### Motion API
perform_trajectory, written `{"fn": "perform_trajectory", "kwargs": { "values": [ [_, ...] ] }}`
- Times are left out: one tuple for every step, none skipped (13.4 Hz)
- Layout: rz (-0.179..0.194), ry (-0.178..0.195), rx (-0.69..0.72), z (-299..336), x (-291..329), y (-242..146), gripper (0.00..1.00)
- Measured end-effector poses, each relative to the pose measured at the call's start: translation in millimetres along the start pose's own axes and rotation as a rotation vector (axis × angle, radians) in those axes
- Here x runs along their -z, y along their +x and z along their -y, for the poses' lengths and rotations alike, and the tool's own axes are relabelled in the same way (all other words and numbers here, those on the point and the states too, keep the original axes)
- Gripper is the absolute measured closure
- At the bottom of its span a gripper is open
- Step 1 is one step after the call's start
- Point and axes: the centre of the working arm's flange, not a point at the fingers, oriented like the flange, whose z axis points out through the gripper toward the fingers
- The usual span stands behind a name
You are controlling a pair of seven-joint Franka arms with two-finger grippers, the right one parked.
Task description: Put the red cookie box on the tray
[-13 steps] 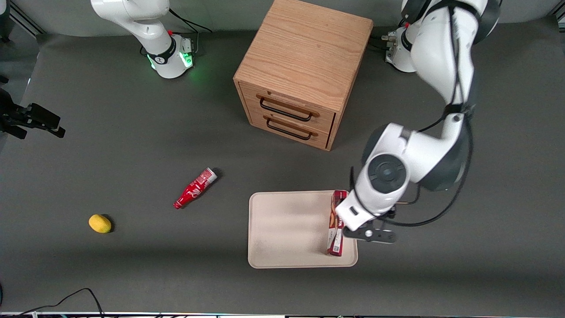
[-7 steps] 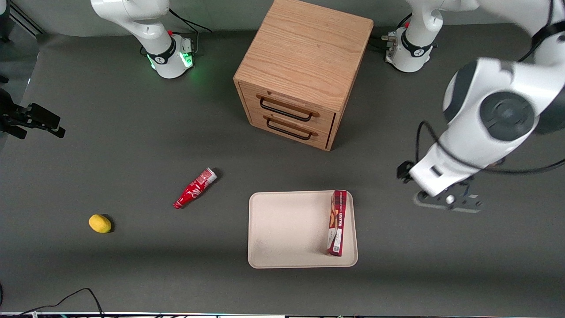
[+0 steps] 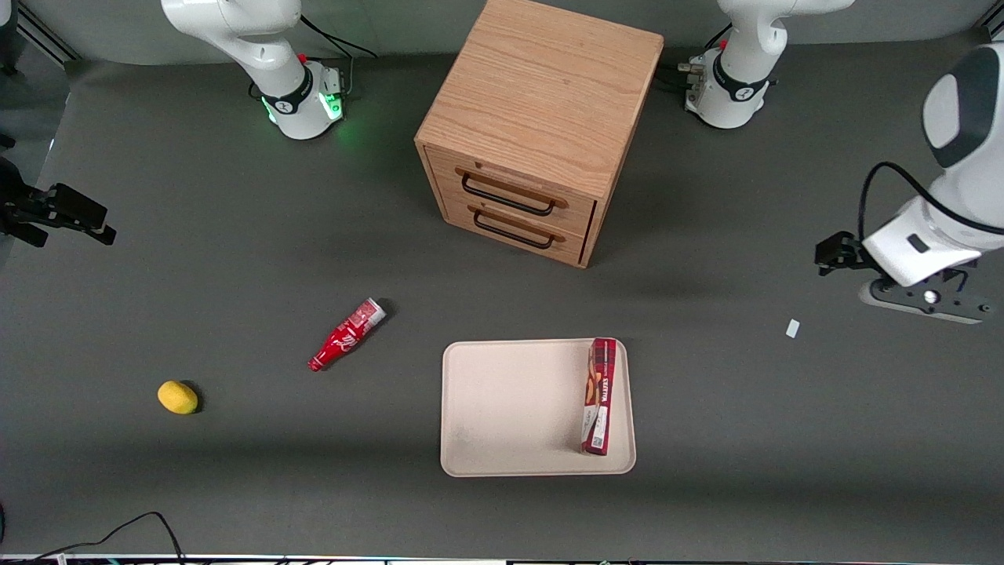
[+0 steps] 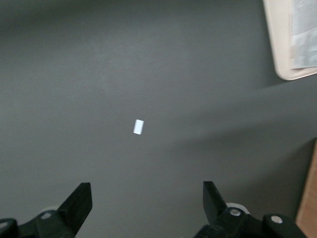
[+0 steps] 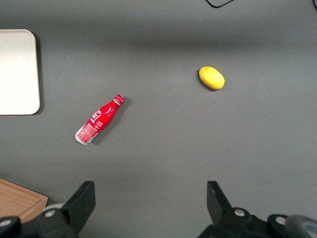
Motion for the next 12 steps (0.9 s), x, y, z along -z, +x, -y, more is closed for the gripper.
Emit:
{"fn": "perform_trajectory", "kwargs": {
  "values": [
    [0.007, -0.002, 0.003, 11, -8, -4, 0.0],
    [0.011, -0.003, 0.003, 17, -8, -7, 0.0],
    [0.012, -0.002, -0.003, 18, -4, -10, 0.0],
    [0.015, -0.002, -0.015, 17, 6, -15, 0.0],
    [0.014, -0.001, -0.022, 15, 18, -19, 0.0],
    [0.014, -0.001, -0.024, 15, 33, -24, 0.0],
    [0.014, -0.001, -0.023, 17, 46, -28, 0.0],
    [0.01, 0.0, -0.022, 18, 55, -30, 0.0],
    [0.007, 0.0, -0.019, 21, 60, -31, 0.0],
    [0.007, -0.001, -0.016, 23, 62, -32, 0.0],
    [0.009, -0.004, -0.015, 23, 64, -33, 0.0],
    [0.011, -0.007, -0.016, 22, 67, -33, 0.0]
  ]
}}
